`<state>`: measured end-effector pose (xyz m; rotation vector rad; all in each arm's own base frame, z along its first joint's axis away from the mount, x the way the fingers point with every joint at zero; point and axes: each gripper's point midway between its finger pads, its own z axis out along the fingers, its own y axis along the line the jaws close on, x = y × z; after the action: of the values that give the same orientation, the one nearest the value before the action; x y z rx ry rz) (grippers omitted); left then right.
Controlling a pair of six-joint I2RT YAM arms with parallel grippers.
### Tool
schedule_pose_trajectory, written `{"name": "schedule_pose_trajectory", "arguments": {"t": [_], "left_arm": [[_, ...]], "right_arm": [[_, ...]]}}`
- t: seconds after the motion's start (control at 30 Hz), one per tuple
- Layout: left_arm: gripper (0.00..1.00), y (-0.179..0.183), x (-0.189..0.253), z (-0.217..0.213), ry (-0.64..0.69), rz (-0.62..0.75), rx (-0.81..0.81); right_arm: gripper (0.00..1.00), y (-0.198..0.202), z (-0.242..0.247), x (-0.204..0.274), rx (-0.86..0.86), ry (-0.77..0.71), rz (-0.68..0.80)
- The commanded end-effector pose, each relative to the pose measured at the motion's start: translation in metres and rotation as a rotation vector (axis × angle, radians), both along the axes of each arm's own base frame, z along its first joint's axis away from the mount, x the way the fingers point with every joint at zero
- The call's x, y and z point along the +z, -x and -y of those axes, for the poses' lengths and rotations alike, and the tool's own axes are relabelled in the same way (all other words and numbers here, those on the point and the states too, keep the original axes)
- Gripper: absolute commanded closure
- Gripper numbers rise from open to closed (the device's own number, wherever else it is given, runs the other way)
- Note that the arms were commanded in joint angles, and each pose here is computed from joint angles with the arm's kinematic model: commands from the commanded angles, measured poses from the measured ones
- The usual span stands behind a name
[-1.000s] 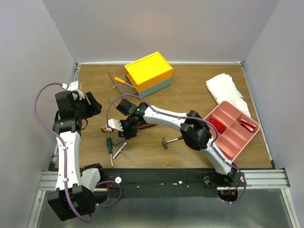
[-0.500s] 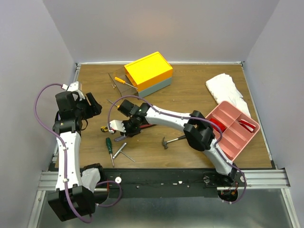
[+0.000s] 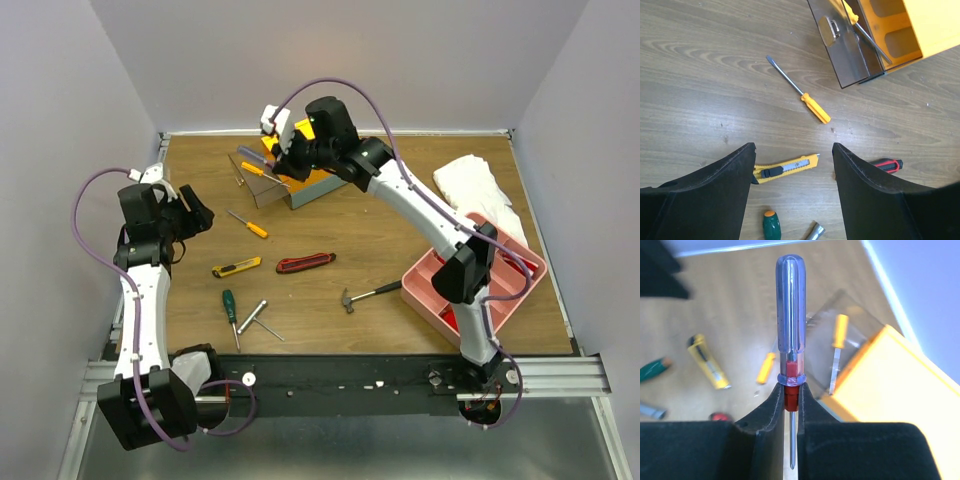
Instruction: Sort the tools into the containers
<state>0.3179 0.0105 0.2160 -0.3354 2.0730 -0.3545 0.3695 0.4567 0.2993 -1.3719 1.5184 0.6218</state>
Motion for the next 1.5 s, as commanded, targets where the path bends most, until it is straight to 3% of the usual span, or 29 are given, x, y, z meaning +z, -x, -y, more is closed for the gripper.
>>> {"name": "schedule_pose_trajectory", "arguments": {"t": [0.0, 0.17, 0.37, 0.7, 0.83, 0.93, 1.13, 1.27, 1.4, 1.47], "left_arm": [[0.27, -0.01, 0.004, 0.0, 0.003, 0.028, -0.017], [0.27, -0.002, -0.019, 0.0, -0.023, -0.022, -0.039], [0.28, 0.008, -0.035, 0.006, 0.001, -0.089, -0.066], [0.28, 0.012, -0.039, 0.005, -0.013, -0.135, -0.084], [0.28, 0.01, -0.039, 0.005, -0.012, -0.129, -0.084], [0.28, 0.007, -0.039, 0.006, 0.0, -0.116, -0.08], [0.28, 0.001, -0.034, 0.008, 0.018, -0.073, -0.076], [0.28, -0.003, -0.023, 0.009, 0.024, -0.027, -0.077], [0.27, -0.008, -0.006, 0.009, 0.022, 0.039, -0.069], [0.27, -0.009, 0.005, 0.009, 0.02, 0.073, -0.064]], "right_arm": [[0.99, -0.047, -0.019, -0.015, -0.174, -0.12, -0.045], [0.99, -0.081, -0.038, -0.002, -0.223, -0.261, -0.015], [0.99, -0.105, -0.06, -0.019, -0.216, -0.341, 0.001], [0.98, -0.126, -0.069, -0.069, -0.236, -0.292, 0.049], [0.84, -0.123, -0.067, -0.088, -0.218, -0.225, 0.049], [0.8, -0.117, -0.059, -0.093, -0.221, -0.174, 0.038], [0.37, -0.109, -0.043, -0.089, -0.244, -0.136, 0.025], [0.3, -0.095, -0.037, -0.058, -0.213, -0.157, 0.032], [0.3, -0.045, -0.026, -0.03, -0.074, -0.156, -0.014], [0.3, -0.006, -0.02, -0.068, 0.041, -0.094, -0.109]]}}
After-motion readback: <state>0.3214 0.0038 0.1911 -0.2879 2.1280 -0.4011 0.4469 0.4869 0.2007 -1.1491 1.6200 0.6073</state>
